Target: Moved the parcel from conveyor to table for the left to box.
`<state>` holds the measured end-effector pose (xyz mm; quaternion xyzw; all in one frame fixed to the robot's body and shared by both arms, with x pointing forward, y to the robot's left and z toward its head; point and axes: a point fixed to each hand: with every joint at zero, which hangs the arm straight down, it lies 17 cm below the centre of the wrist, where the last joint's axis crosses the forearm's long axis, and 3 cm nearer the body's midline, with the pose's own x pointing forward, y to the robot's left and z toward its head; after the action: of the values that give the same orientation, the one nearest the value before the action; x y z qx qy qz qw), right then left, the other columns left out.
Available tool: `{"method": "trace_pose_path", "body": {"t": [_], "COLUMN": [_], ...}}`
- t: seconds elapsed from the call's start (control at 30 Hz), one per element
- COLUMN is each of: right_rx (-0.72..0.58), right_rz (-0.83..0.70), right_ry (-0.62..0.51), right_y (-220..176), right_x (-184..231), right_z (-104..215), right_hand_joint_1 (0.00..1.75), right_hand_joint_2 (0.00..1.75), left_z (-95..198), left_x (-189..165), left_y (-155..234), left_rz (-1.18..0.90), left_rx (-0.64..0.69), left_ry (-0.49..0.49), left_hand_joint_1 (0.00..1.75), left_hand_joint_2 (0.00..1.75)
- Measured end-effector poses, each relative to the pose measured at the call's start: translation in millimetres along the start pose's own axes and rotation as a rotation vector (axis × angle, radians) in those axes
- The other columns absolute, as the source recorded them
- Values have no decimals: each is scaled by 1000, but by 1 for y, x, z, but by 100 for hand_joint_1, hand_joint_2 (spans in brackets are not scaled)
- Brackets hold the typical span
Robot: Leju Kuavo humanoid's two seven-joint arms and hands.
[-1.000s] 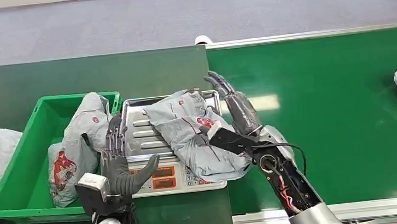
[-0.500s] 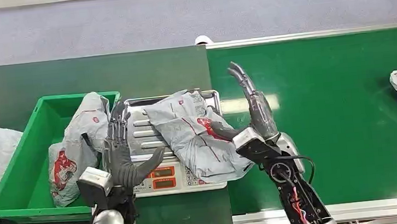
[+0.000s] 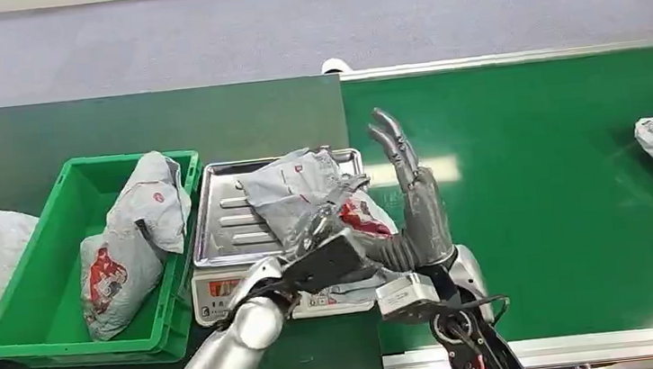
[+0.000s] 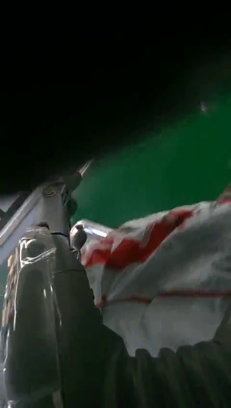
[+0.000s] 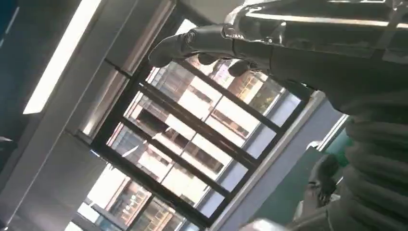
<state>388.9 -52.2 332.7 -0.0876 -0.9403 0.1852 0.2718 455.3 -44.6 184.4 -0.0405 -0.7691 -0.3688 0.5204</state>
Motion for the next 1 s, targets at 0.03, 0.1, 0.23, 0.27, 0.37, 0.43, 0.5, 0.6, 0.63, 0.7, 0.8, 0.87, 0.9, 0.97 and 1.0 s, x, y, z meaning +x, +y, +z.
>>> {"method": "trace_pose_path", "body": {"t": [0.03,0.1,0.23,0.27,0.37,0.43,0.5,0.6,0.63,0.7,0.8,0.87,0.9,0.97,1.0], "right_rx": [-6,-10,-17,-20,-26,-27,-27,-31,-32,-37,-44,-50,-53,-57,-58], "right_rz": [1,6,17,19,25,27,28,30,30,30,33,40,43,45,47], "right_ry": [5,13,29,33,42,47,54,60,63,69,81,93,100,110,114], "right_y": [-2,-5,-10,-11,-15,-15,-16,-18,-18,-20,-25,-29,-30,-32,-33], "right_x": [0,-2,-7,-8,-12,-13,-15,-16,-17,-19,-24,-28,-31,-33,-35], "right_z": [0,0,1,1,1,1,2,2,2,2,3,6,7,10,11], "right_hand_joint_1": [0,0,0,0,0,0,0,0,0,0,0,0,0,0,0], "right_hand_joint_2": [175,175,175,175,175,175,175,175,175,175,175,175,175,175,175], "left_z": [-5,-12,-21,-22,-26,-28,-30,-33,-34,-36,-40,-41,-43,-43,-44], "left_x": [3,7,11,10,10,11,11,10,8,7,0,-5,-6,-7,-8], "left_y": [-6,-17,-25,-27,-31,-33,-34,-35,-34,-32,-27,-26,-26,-28,-27], "left_rz": [-8,-17,-25,-27,-31,-32,-35,-46,-55,-82,-156,-201,-217,-236,-241], "left_rx": [-23,-59,-93,-100,-118,-127,-134,-137,-132,-118,-101,-101,-104,-111,-106], "left_ry": [-5,-11,-13,-12,-7,-7,-4,-2,1,5,20,35,40,45,46], "left_hand_joint_1": [0,0,119,134,140,143,150,159,162,166,168,169,169,171,171], "left_hand_joint_2": [175,175,175,175,175,175,175,175,175,175,175,175,175,175,175]}}
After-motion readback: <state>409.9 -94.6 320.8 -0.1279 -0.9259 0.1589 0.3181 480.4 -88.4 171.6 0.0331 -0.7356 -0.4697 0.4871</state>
